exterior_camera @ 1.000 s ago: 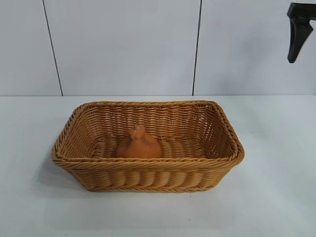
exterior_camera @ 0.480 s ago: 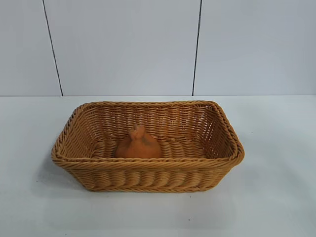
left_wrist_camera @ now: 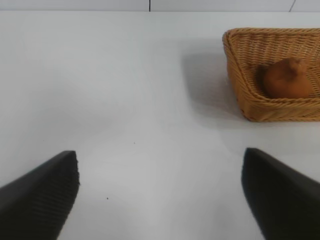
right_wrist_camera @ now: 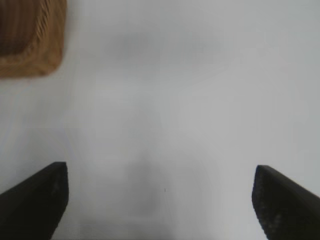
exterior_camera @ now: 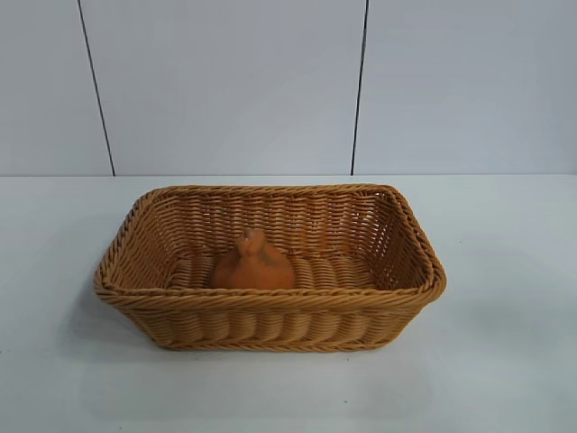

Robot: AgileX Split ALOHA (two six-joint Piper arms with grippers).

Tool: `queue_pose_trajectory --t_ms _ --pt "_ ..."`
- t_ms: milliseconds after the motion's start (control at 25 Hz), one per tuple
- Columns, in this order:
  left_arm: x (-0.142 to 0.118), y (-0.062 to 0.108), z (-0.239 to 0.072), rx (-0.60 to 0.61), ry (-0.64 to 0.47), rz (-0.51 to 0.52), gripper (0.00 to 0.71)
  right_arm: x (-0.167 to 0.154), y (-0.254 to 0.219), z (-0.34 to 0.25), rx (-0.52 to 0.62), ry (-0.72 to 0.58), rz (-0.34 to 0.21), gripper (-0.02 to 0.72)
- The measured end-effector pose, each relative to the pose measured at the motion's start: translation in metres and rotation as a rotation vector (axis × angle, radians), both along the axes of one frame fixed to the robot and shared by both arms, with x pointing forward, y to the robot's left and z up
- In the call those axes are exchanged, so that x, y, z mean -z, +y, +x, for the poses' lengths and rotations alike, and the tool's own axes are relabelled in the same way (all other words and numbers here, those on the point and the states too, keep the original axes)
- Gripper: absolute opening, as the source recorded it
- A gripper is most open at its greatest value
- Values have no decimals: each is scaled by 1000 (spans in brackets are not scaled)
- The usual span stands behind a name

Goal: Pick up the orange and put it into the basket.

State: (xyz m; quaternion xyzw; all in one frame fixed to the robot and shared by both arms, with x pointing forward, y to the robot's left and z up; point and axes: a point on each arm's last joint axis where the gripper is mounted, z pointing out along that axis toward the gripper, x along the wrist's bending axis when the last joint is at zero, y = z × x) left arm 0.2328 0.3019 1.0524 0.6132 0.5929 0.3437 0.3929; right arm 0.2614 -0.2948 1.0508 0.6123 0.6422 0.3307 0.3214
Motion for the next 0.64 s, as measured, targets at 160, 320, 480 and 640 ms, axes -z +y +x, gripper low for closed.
queue_pose_trajectory --t_ms 160,320,480,640 --pt "0 0 0 0 0 0 631 -1 0 -10 0 -71 0 683" --pt "0 0 0 0 0 0 631 -2 0 -21 0 -138 -1 683" --pt "0 0 0 0 -1 0 631 -2 1 -25 0 -169 -1 683" --pt "0 0 0 0 -1 0 631 -2 1 -26 0 -172 -1 683"
